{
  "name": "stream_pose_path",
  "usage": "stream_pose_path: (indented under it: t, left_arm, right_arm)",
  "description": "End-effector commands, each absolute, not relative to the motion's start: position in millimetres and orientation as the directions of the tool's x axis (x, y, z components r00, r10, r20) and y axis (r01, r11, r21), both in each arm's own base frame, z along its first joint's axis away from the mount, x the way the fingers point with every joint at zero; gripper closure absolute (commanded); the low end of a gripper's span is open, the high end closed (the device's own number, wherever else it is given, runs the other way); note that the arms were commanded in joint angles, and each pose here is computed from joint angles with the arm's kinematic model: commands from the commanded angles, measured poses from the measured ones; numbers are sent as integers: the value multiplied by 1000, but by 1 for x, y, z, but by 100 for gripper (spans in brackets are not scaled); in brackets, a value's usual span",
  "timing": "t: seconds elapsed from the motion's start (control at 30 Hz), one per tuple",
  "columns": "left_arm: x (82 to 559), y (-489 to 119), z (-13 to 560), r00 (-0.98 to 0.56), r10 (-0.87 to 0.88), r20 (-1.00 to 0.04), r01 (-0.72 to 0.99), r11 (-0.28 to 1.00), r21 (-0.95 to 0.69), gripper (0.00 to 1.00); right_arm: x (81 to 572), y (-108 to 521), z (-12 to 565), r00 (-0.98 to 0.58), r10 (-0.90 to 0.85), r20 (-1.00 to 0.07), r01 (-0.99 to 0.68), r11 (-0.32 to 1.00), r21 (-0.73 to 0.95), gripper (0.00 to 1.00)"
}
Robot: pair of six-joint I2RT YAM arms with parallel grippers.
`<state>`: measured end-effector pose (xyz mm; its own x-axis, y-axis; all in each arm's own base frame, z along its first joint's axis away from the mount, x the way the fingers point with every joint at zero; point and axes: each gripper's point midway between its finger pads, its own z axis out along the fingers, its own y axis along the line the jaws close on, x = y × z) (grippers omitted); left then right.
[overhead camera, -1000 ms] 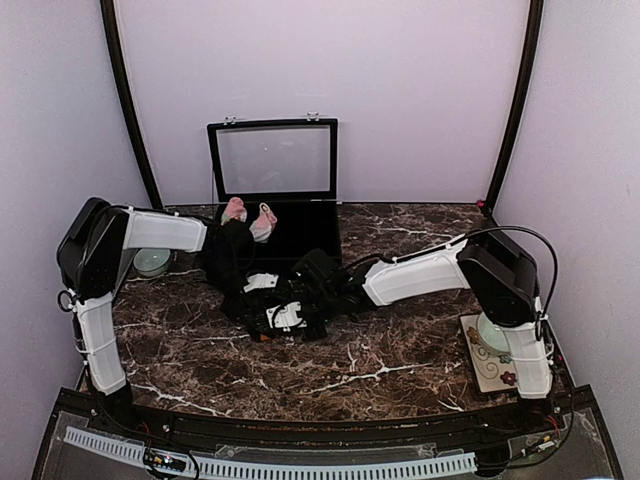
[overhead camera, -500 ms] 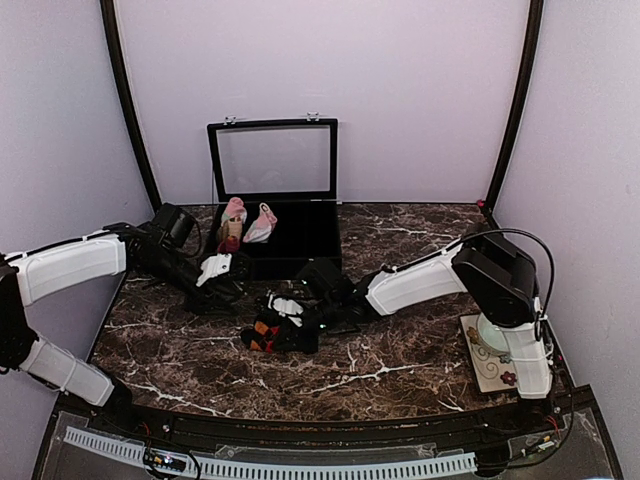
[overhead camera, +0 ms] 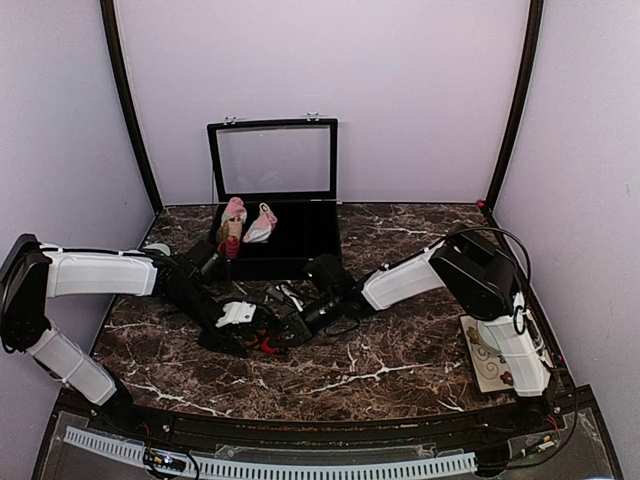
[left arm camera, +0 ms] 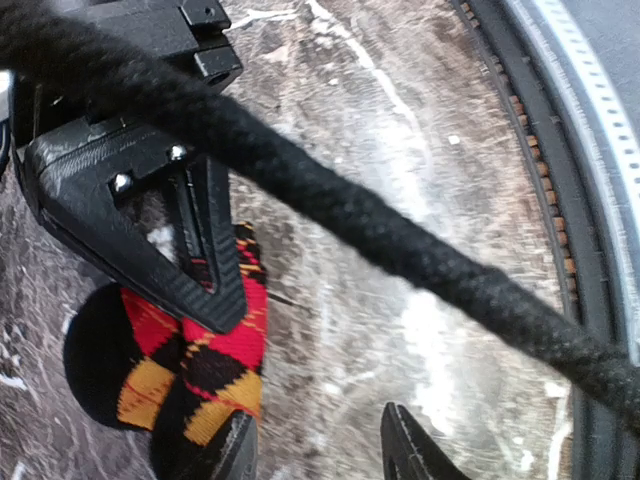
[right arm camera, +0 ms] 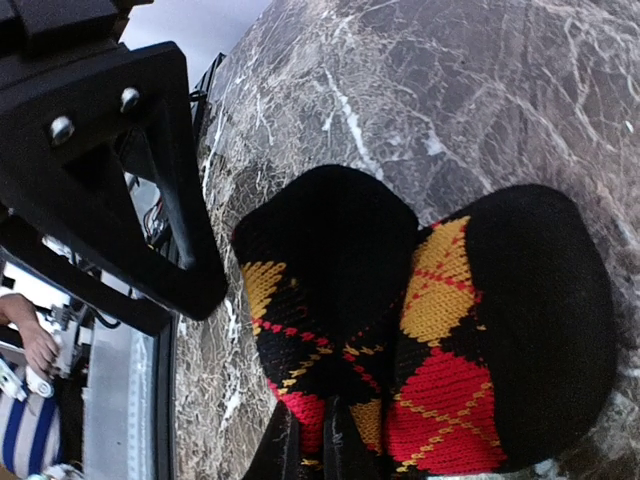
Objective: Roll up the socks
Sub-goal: Pick up the sock from the center of the board.
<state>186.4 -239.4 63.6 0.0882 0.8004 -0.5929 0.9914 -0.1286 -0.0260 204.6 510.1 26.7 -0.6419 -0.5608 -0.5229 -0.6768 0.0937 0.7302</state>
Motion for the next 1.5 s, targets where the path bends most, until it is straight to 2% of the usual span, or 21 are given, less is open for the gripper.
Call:
stream_pose_path:
  t: [0.0,0.17,0.53,0.67,0.77,0.9,1.0,1.03,1.07,1.1,1.23,1.37,1.47]
  left_arm:
    - [208,-250,68,125,795,-594,992,-111,61,55]
    - [207,-260,59,167,802,-573,985,-157,67,56]
    - [215,-241,9,113,895,-432,991,-133,-15,85]
    - [217,-235,3,95,901,-422,993,-114,-19,85]
    - [224,-227,-1,52,908,-415,995,-81,-52,80]
    - [228,-232,-4,3,914,-406,988,-66,-142,74]
    - [234,-235,-2,-95,901,-423,968,-16,-251,71]
    - [235,-235,0,-126,894,-430,959,-2,-285,71]
    - [236,-236,2,-149,888,-436,951,7,-310,71]
    - [236,-235,0,-162,890,-427,945,15,-328,71]
    - [233,-229,-13,-189,911,-366,924,38,-381,71]
    - [234,-230,-17,-204,914,-350,913,49,-406,71]
    - [237,-232,-17,-220,913,-345,907,60,-418,70]
  right_arm:
    - [192,452,-80,-811,-572,-125,-454,479,752,100]
    - [192,443,-95,-830,-553,-70,-413,526,743,100]
    - [200,446,-88,-851,-519,-75,-392,535,748,100]
    - [200,448,-83,-858,-508,-80,-379,518,767,97]
    - [200,451,-77,-863,-497,-89,-369,501,783,95]
    - [208,452,-63,-848,-487,-210,-459,475,751,78]
    - [217,446,-51,-822,-475,-315,-542,481,689,64]
    - [218,444,-46,-809,-470,-352,-568,476,671,50]
    - [216,437,-45,-802,-467,-372,-583,480,656,8]
    - [216,433,-42,-792,-463,-398,-601,478,640,2]
    - [217,423,-31,-760,-447,-471,-649,483,588,1]
    - [216,414,-20,-710,-445,-545,-702,502,505,1]
    - [224,401,-2,-606,-450,-656,-760,572,310,1]
